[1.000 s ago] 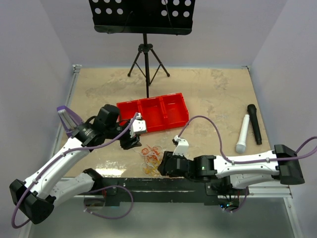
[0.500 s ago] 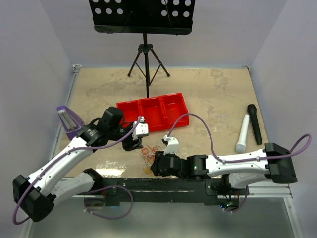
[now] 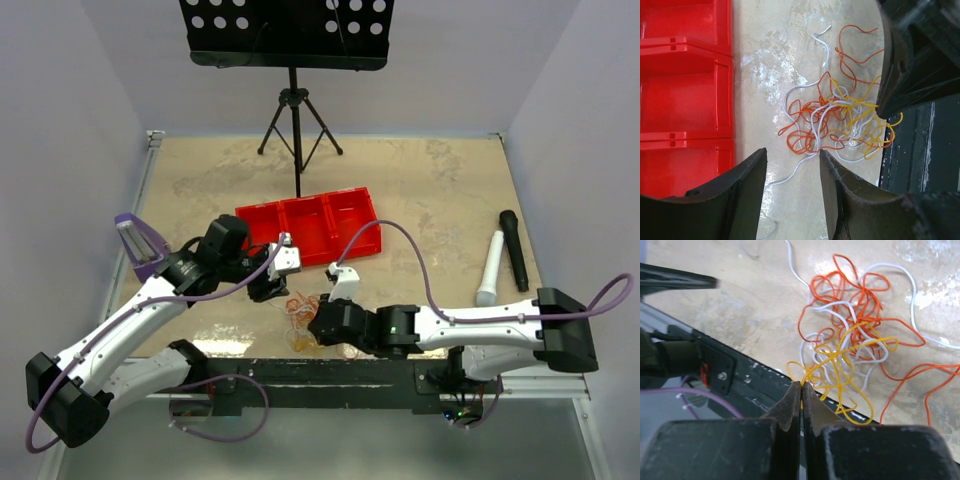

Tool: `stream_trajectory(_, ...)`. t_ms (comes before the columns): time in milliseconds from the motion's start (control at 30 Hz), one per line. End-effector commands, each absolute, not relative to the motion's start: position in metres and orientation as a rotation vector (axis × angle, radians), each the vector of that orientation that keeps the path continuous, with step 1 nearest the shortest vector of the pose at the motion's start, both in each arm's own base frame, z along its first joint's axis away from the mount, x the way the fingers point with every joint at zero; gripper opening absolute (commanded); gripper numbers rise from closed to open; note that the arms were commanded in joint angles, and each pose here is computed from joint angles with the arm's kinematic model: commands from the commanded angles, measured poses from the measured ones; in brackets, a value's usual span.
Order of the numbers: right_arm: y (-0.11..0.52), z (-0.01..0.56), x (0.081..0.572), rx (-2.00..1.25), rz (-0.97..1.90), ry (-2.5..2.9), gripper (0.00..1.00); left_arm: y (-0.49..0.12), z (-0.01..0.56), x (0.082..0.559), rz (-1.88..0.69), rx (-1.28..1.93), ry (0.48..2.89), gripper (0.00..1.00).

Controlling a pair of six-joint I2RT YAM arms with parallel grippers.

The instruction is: Untangle the cables

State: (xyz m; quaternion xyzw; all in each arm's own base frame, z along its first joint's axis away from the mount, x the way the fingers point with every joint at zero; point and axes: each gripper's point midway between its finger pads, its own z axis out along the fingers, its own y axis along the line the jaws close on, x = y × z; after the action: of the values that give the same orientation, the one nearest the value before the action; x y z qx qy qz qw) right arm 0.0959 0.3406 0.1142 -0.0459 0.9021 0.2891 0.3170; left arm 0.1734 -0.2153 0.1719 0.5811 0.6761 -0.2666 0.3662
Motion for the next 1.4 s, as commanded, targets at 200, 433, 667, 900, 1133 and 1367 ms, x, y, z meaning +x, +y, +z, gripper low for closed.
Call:
stream_trajectory(200, 0.346, 0.246, 0.081, -0.324, 1.163, 2.072, 0.0, -0.243, 0.215, 0.144, -0.924, 1.501, 1.424, 0.55)
stream_trajectory(433, 0.358, 0.268, 0.073, -0.42, 1.221, 2.011, 0.0, -0.263, 0.253, 0.136, -1.08, 1.44, 1.277, 0.57)
stream_trajectory(667, 0.372, 0.289, 0.083, -0.433, 1.183, 1.97, 0.0, -0.265, 0.238, 0.121, -1.219, 1.444, 1.305, 0.56)
stream_trajectory(900, 0.347, 0.358, 0.097, -0.358, 1.159, 1.862, 0.0, -0.258, 0.222, 0.127, -1.132, 1.437, 1.352, 0.55)
stream_trajectory(1133, 0.319, 0.428, 0.105, -0.253, 1.203, 1.741, 0.0, -0.256, 0.213, 0.122, -1.136, 1.461, 1.341, 0.59)
stream_trajectory(1367, 0.312, 0.447, 0.111, -0.207, 1.194, 1.703, 0.0, -0.251, 0.204, 0.106, -1.185, 1.53, 1.325, 0.59)
